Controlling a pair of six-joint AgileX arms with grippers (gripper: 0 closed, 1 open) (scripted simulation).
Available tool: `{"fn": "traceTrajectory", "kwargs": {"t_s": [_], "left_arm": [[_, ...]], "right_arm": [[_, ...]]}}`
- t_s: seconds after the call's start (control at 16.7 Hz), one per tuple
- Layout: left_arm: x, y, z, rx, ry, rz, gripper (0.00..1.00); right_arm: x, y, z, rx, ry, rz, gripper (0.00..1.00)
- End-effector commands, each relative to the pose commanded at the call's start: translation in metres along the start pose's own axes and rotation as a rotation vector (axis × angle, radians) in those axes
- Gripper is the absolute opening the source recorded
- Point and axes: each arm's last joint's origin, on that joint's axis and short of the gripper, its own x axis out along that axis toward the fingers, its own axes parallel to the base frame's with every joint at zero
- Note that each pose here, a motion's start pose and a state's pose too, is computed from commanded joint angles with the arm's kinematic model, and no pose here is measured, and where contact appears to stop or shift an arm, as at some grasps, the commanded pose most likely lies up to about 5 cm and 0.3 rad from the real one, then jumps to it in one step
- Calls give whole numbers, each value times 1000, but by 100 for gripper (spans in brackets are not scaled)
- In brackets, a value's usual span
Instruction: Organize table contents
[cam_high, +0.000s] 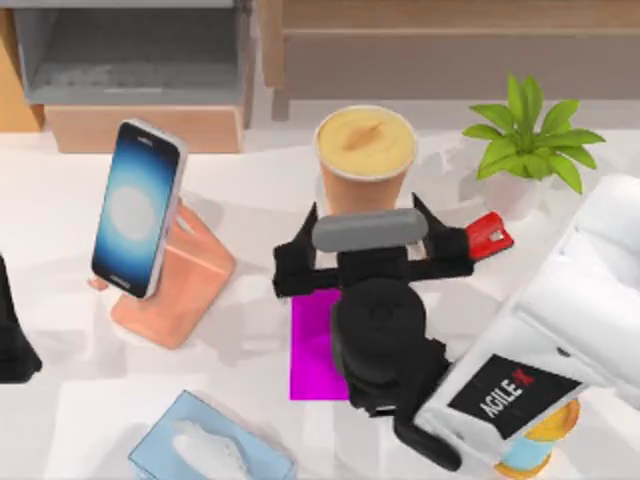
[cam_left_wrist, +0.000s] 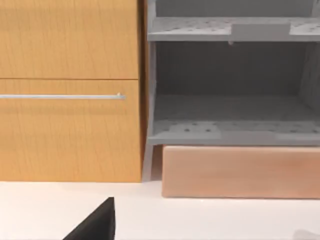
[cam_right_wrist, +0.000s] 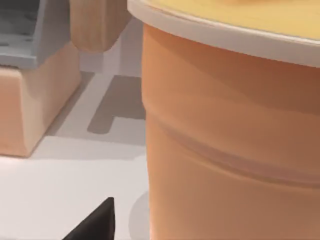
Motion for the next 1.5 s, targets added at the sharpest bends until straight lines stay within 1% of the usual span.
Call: {"fn": "traceTrajectory", "kwargs": {"t_s": [0.12,0.24,0.54,0.9,1.14,1.5], "left_arm": [[0,0,0,0,0,0,100],[0,0,0,0,0,0,100],[0,0,0,0,0,0,100],[0,0,0,0,0,0,100],[0,0,0,0,0,0,100],[0,0,0,0,0,0,100]], "right_arm": [[8,5,-1,62,-38,-36,100],[11,6,-1,84,-52,-49,100],[10,7,0,83,-52,-45,100],[39,5,1,84,-53,-49,100],[41,5,0,84,-52,-49,100],[41,5,0,84,-52,-49,55]]}}
